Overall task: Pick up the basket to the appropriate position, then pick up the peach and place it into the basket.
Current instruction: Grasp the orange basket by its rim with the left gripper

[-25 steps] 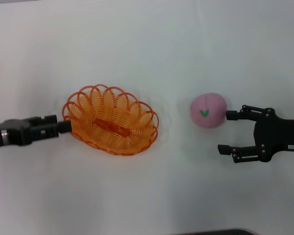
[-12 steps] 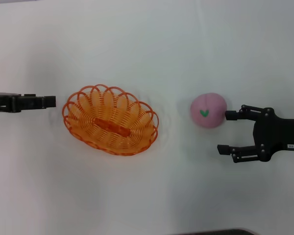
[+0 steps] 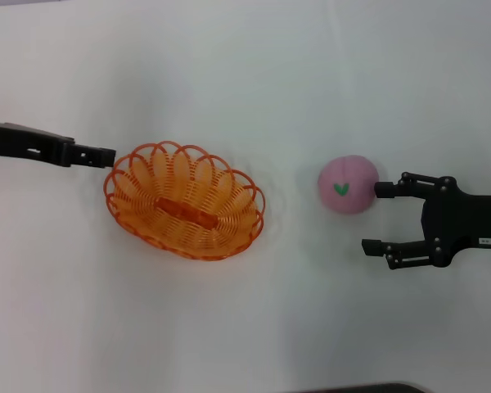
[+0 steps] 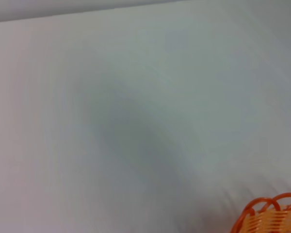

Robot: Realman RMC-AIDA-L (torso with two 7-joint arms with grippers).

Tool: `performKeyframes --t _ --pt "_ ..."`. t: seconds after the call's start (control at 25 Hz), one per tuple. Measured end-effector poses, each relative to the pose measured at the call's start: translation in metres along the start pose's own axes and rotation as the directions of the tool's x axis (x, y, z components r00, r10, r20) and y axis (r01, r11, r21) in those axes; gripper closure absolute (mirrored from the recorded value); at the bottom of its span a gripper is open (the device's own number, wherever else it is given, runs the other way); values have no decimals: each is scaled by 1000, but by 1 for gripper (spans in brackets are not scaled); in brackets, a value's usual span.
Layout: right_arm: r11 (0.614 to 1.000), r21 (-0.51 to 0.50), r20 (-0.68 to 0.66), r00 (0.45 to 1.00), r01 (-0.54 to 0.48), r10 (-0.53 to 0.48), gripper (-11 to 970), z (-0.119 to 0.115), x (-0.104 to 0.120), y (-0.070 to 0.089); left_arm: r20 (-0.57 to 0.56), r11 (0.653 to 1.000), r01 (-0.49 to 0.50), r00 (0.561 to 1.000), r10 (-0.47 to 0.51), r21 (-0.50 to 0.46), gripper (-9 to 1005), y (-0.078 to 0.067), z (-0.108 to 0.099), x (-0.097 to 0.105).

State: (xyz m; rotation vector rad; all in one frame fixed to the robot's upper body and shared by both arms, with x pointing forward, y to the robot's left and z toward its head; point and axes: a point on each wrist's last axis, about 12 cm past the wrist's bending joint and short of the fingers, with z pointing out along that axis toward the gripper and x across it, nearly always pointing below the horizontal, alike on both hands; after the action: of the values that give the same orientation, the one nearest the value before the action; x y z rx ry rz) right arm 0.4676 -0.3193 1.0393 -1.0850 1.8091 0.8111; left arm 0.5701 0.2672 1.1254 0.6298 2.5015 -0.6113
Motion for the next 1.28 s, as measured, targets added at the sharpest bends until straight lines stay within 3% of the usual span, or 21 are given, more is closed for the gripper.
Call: performKeyframes --t 0.36,0.68,0.96,1.28 --pt "1000 -2 0 1000 2 -2 13 1 -1 -1 -96 996 -91 991 88 -26 184 -21 25 -13" --pt "1000 -1 -3 1000 2 -2 13 1 -1 -1 -152 990 -139 979 133 -32 185 -29 42 -19" --pt "1000 -2 -2 1000 5 -5 13 1 -2 -2 -187 986 -163 970 154 -35 185 -33 47 -21" --pt "1000 -4 -1 1000 13 -13 13 2 -4 -3 -190 982 -188 965 178 -34 297 -37 46 -24"
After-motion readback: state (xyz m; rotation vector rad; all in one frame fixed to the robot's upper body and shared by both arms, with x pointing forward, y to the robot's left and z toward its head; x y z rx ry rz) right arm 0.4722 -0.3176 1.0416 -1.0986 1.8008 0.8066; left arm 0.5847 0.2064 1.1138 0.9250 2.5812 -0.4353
